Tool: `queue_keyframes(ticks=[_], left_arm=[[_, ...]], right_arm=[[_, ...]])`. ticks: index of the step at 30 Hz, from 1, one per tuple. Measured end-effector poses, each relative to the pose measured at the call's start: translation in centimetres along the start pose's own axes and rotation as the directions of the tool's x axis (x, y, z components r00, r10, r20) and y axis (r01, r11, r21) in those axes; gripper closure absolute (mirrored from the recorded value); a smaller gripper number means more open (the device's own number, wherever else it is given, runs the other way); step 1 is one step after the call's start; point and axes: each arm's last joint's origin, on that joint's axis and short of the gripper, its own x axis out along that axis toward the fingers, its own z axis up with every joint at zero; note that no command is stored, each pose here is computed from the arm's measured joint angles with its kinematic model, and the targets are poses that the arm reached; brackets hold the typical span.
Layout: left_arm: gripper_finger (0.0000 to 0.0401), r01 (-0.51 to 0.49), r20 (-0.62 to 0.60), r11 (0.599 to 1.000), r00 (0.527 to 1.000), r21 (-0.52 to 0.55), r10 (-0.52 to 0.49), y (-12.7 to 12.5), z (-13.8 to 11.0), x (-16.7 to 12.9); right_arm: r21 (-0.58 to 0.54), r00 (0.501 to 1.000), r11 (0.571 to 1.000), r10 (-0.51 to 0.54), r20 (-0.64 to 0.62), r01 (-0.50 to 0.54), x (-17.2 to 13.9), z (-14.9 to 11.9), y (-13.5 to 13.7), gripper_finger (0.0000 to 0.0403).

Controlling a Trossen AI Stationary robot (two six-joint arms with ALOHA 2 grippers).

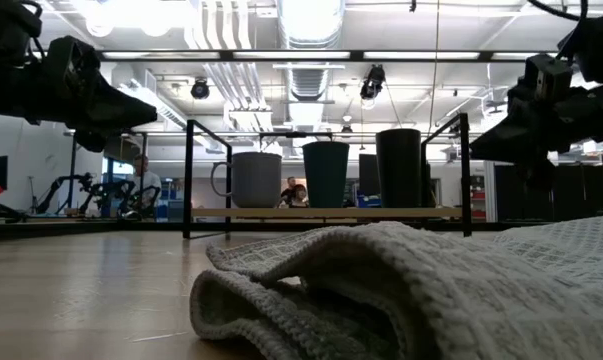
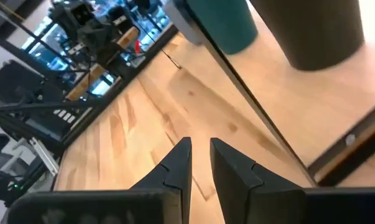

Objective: Stack small to large cups/mugs on shelf
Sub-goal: Return to Home Position

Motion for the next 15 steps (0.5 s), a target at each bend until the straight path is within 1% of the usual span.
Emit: queue_keyframes(ticks=[2,5,9,15], left_arm=[[0.0333,-0.003,-0.013,1.0,1.0,0.002,0.003,0.01,-0.12,0.08],[0.0333,-0.006,-0.029,1.0,1.0,0.005,0.007,0.01,-0.25,0.18],[0.0333,-0.009,-0.04,1.0,0.999,0.008,0.01,0.0,-0.35,0.31],[0.0333,-0.01,-0.038,1.0,0.999,0.008,0.01,-0.04,-0.31,0.44]], right_arm=[[0.008,1.0,1.0,-0.011,-0.012,0.011,0.1,-0.1,-0.08,0.0349],[-0.02,0.999,1.0,-0.024,-0.026,0.024,0.22,-0.22,-0.19,0.0349],[-0.025,0.999,0.999,-0.033,-0.036,0.032,0.3,-0.3,-0.26,0.0349],[-0.026,0.999,0.999,-0.035,-0.038,0.034,0.32,-0.32,-0.27,0.0349]])
